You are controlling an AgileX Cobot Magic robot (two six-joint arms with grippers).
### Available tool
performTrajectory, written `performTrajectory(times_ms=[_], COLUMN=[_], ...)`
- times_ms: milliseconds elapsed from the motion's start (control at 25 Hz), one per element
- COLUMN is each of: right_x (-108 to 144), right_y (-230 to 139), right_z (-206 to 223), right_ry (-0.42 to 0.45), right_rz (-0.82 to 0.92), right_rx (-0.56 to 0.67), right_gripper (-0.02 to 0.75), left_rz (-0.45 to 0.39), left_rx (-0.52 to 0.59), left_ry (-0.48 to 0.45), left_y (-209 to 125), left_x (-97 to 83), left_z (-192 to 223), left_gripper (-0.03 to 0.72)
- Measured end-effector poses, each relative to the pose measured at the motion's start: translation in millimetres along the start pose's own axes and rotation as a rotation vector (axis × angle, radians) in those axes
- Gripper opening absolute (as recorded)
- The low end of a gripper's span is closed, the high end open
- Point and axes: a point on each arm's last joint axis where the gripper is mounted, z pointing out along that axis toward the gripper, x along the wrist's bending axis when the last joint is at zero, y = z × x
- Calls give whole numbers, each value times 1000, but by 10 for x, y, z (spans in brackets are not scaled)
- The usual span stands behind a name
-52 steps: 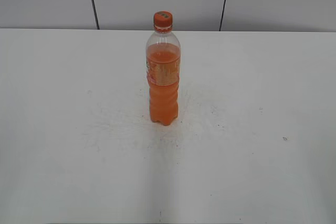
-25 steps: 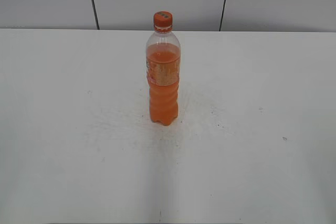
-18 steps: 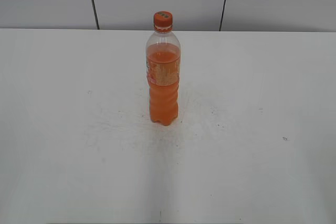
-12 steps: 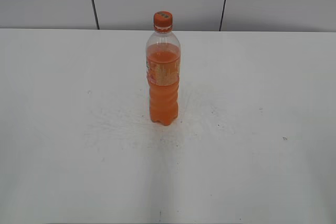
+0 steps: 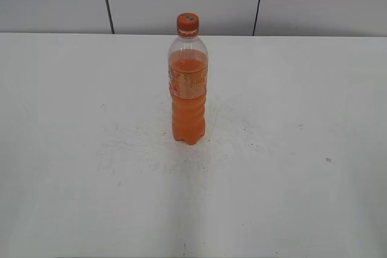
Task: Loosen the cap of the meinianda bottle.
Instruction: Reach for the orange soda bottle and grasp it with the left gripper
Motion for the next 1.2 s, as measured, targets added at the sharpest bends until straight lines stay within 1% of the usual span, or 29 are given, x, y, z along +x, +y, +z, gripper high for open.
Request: performTrajectory(times_ms=[400,560,680,760,1000,1120,1200], right_x=[0,0,0,0,0,0,0], right_y=[0,0,0,0,0,0,0], right_z=[0,0,0,0,0,0,0], right_ry=[0,0,0,0,0,0,0], right_rz=[0,0,0,0,0,0,0], right_rx=[0,0,0,0,0,0,0], right_gripper=[512,512,512,512,512,512,512], left_rz=[8,9,11,18,48,57,59], left_rx=[1,-15,-81,-147,-395,-448,-439], left_ry=[14,15,22,35,80,89,89], left_y=[-1,18,85,147,368,458,498], left_x=[13,14,19,30,62,70,74], left_z=[0,-9,-32,-45,-102,-79,-12], left_gripper=[249,291,339,352,361,361,362])
